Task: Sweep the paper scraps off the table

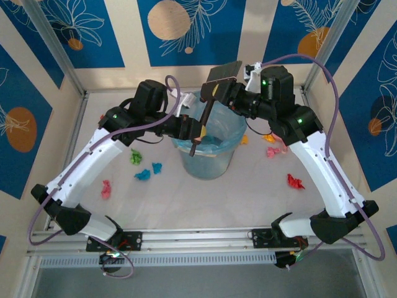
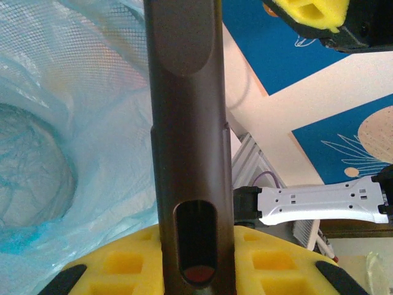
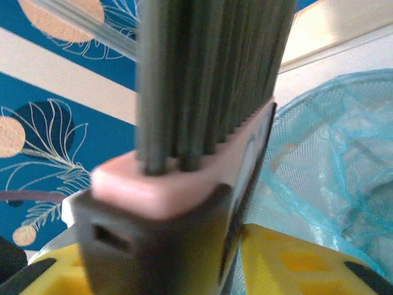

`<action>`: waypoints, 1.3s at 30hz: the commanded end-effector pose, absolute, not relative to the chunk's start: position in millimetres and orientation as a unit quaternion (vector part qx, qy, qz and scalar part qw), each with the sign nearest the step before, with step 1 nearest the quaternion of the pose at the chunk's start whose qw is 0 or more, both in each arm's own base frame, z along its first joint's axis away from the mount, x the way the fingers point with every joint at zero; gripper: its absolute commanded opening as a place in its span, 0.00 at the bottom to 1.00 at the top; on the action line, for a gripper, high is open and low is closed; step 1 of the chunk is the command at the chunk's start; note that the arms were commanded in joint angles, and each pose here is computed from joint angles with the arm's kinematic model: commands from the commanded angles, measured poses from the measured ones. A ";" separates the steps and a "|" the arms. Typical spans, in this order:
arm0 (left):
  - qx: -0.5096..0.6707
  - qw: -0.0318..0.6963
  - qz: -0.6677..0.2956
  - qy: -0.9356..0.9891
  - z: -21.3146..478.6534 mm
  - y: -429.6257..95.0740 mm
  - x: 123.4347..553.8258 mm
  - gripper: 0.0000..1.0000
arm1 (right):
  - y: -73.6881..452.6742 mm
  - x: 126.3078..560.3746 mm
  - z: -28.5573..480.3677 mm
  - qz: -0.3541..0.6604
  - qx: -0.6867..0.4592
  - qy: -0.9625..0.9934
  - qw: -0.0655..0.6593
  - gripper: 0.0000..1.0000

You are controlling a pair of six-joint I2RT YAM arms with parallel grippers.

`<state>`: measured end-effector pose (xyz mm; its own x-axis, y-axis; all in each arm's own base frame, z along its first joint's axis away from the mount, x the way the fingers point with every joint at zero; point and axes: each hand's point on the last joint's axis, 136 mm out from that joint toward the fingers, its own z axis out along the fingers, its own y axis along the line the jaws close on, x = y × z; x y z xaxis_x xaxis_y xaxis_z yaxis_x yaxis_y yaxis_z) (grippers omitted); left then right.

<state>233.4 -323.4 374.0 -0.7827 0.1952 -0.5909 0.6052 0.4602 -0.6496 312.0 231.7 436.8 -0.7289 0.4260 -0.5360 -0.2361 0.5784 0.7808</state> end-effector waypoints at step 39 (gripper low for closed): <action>0.191 0.376 -0.508 0.751 422.1 -342.2 255.8 0.73 | 143.0 302.0 395.5 0.490 0.519 0.674 0.191 0.00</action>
<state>251.9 -335.1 410.3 -0.6507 -0.0615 -0.7568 0.6755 0.4084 -0.6139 308.5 148.1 388.7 -0.4357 0.8731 0.2188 0.4948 0.0293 0.8685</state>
